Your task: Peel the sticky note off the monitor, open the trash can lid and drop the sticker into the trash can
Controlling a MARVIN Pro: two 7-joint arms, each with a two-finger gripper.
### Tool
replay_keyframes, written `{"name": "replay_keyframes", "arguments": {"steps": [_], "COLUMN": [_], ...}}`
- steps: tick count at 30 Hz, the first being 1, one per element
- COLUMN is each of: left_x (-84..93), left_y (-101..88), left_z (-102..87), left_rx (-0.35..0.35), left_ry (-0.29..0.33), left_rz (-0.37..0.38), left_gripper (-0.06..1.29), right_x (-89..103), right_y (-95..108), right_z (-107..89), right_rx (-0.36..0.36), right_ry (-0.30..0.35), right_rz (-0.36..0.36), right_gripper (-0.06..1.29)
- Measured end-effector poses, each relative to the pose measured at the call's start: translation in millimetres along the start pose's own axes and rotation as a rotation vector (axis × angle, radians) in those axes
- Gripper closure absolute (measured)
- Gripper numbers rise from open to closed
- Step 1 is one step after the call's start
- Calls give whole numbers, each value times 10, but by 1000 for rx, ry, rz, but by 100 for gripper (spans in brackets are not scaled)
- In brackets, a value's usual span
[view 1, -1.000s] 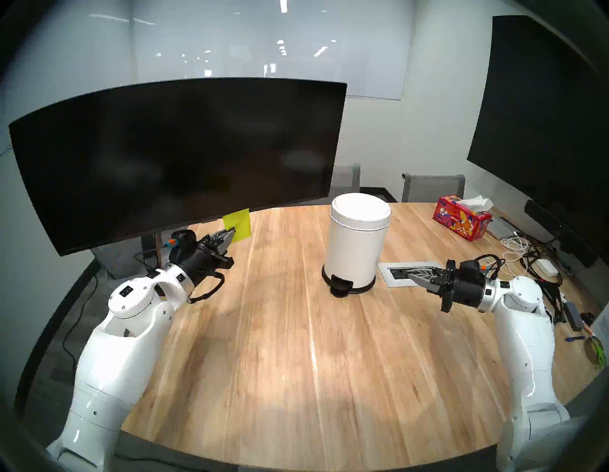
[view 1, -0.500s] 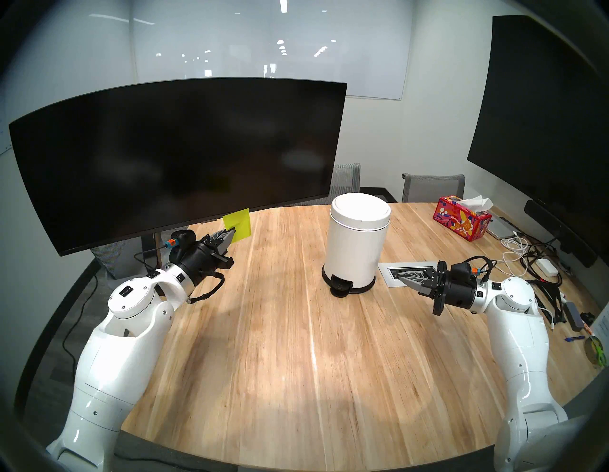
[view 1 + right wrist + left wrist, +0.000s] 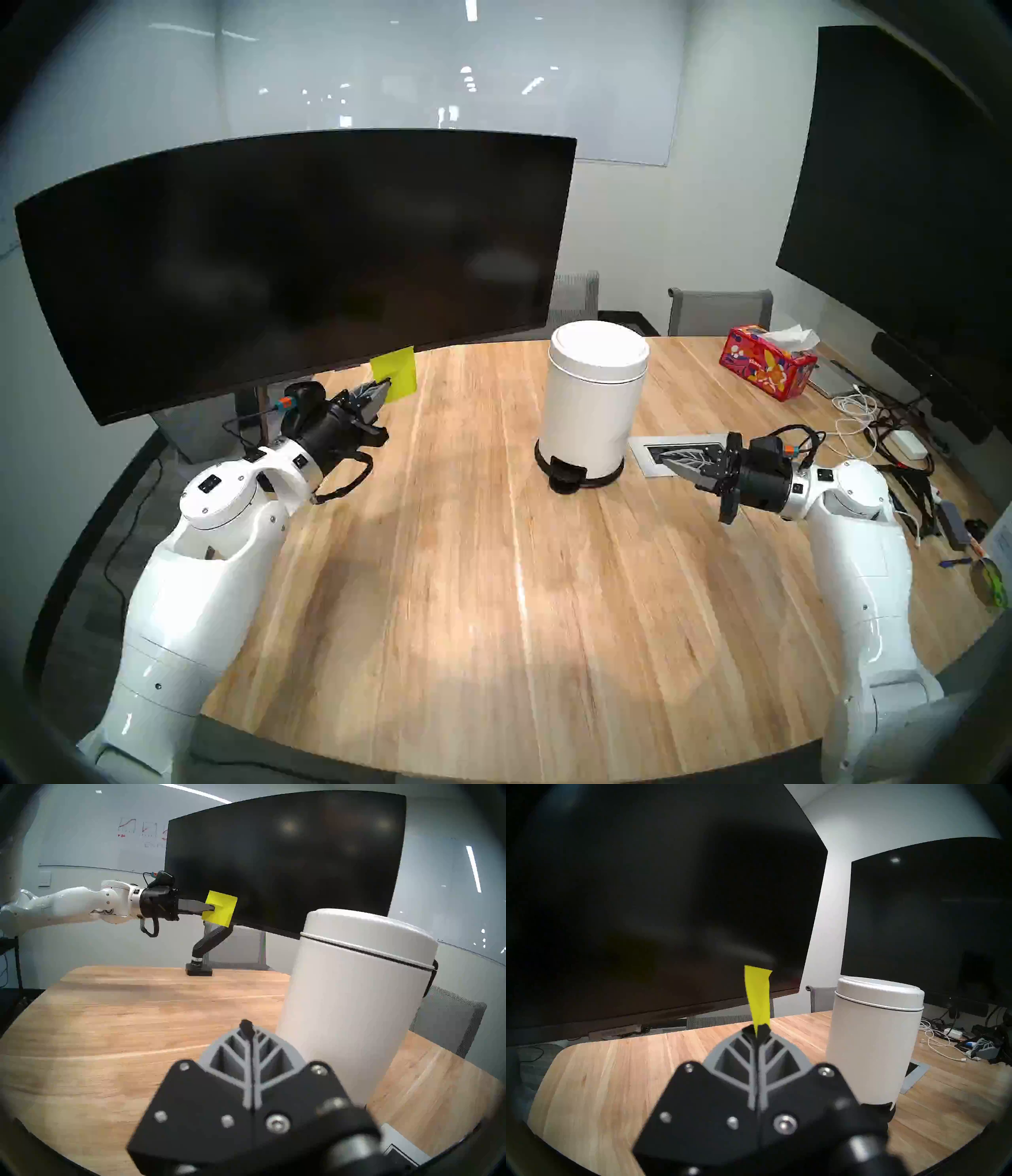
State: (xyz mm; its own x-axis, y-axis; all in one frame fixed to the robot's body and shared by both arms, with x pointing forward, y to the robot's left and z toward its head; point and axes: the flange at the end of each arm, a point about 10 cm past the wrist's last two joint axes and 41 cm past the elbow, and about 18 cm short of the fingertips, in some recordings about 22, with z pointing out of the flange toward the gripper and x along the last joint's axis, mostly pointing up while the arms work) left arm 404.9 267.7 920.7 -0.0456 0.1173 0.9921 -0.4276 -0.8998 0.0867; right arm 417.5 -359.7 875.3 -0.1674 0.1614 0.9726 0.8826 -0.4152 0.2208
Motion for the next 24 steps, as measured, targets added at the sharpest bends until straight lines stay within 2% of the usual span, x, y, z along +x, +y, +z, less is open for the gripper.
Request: {"name": "replay_keyframes", "arguments": {"steps": [24], "left_x": [0], "left_y": [-1], "left_z": [0], "left_rx": [0], "left_ry": [0], "left_rz": [0], "left_gripper": [125], "right_x": [1], "right_y": [-1], "right_z": [-1], "right_rx": [5], "right_ry": [-3], "right_rz": [3], "right_gripper": [125]}}
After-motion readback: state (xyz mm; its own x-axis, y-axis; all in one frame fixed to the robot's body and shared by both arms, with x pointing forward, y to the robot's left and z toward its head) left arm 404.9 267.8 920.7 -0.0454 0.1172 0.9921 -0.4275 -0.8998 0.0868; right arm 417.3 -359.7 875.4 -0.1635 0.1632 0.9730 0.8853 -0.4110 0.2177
